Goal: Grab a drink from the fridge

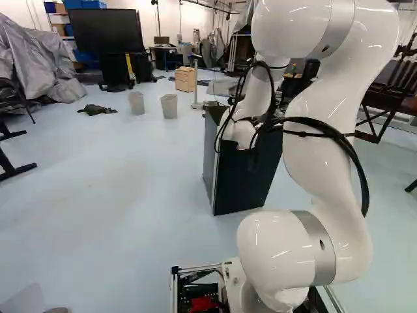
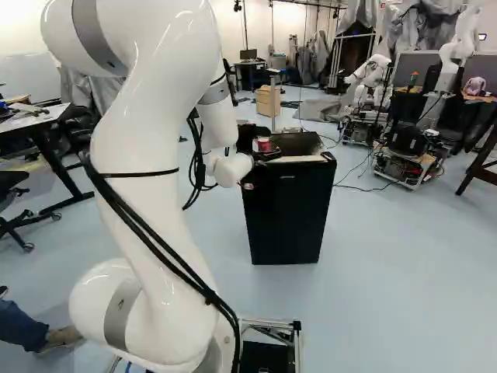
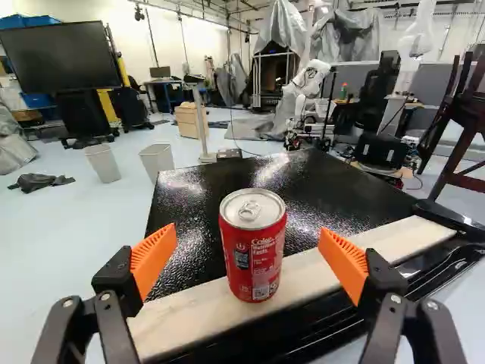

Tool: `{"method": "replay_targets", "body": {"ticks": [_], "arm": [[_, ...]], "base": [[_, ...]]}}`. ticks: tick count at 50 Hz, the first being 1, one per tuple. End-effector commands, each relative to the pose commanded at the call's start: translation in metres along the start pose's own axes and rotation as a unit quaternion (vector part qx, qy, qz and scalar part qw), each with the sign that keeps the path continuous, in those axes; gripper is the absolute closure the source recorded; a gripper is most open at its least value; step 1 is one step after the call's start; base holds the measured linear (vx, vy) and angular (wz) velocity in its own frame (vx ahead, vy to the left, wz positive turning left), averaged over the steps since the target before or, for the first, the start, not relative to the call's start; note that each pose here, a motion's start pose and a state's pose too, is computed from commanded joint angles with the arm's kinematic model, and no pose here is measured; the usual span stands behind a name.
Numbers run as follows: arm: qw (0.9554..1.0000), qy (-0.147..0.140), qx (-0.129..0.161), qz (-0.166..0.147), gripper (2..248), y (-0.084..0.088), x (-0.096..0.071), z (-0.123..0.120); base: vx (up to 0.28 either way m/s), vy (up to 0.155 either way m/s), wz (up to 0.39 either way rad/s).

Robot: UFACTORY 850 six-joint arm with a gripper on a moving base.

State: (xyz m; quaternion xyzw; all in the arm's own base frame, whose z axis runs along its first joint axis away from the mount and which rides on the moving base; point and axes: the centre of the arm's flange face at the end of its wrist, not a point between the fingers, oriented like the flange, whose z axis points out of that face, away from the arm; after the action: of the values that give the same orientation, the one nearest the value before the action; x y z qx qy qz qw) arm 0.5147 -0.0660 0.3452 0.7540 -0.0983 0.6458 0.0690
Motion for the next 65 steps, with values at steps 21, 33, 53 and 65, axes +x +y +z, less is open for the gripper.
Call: {"method": "replay_targets", "body": {"ticks": [21,33,53,65], "arm": [[1.0000,0.000,0.000,0.000,87,0.000,0.000,0.001],[1.0000,0.000,0.000,0.000,153,0.000,0.000,0.001],[0.9998,0.018,0.000,0.002,153,0.000,0.018,-0.003],[0.9995,0.030,0.001,0.004,153,0.000,0.031,-0.005]], "base": [[0.000,0.000,0.000],[0.000,0.000,0.000],[0.000,0.000,0.000],[0.000,0.000,0.000]]}}
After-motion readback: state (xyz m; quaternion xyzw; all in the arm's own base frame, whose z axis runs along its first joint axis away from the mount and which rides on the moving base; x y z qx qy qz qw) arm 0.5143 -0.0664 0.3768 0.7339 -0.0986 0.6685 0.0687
